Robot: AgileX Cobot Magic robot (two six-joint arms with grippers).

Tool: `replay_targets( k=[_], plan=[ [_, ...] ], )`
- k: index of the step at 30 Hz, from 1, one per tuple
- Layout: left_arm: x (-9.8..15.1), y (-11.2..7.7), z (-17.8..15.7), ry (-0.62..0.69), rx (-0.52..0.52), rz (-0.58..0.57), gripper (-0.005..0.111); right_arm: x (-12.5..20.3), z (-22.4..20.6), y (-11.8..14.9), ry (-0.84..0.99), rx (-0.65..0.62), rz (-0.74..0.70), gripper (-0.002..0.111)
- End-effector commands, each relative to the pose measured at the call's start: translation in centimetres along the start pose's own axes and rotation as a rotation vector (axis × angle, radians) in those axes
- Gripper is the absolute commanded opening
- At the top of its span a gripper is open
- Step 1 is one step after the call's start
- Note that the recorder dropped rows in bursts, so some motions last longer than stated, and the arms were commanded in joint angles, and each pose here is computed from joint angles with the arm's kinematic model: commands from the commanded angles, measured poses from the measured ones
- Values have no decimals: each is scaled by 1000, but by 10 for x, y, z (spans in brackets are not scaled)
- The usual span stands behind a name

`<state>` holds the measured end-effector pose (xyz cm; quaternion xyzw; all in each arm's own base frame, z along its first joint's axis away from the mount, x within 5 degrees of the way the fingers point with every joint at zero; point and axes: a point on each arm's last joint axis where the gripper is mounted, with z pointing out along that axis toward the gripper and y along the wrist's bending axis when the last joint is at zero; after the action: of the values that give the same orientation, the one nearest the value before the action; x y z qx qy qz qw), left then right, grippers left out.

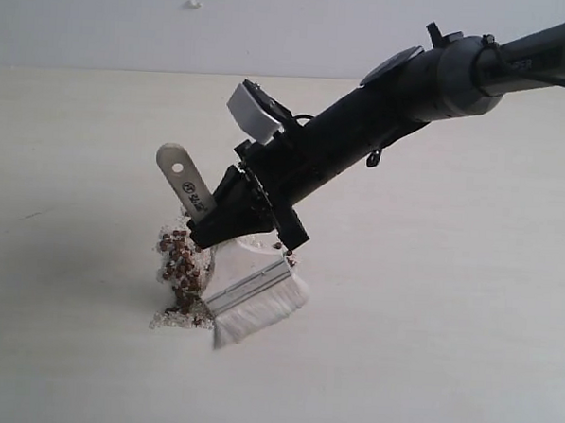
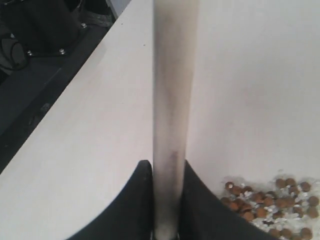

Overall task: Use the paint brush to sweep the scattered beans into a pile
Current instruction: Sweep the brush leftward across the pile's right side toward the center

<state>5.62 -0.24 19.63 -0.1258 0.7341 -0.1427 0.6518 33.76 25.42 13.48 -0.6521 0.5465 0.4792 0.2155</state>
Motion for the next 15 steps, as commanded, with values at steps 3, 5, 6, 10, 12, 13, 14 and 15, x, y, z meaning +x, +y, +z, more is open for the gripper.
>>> replay_targets(
  k=[3, 5, 6, 10, 12, 13, 14, 15],
  plan=[
    [1, 0, 0, 0, 7, -4, 0, -7, -5, -22, 7, 89, -17, 0],
    [1, 0, 0, 0, 7, -4, 0, -16, -9, -24, 5, 103, 43, 0],
    [1, 0, 0, 0, 7, -4, 0, -20, -12, -24, 9, 107, 67, 0],
    [1, 0, 0, 0, 7, -4, 0, -46, -26, -14, 5, 137, 73, 0],
    [1, 0, 0, 0, 7, -4, 0, -63, -35, -6, -10, 158, 58, 0],
    [1, 0, 0, 0, 7, -4, 0, -73, -41, 0, -17, 170, 56, 0],
    [1, 0, 0, 0, 7, -4, 0, -80, -44, 3, -22, 178, 65, 0],
    [1, 0, 0, 0, 7, -4, 0, -86, -48, 7, -23, 185, 73, 0]
  ],
)
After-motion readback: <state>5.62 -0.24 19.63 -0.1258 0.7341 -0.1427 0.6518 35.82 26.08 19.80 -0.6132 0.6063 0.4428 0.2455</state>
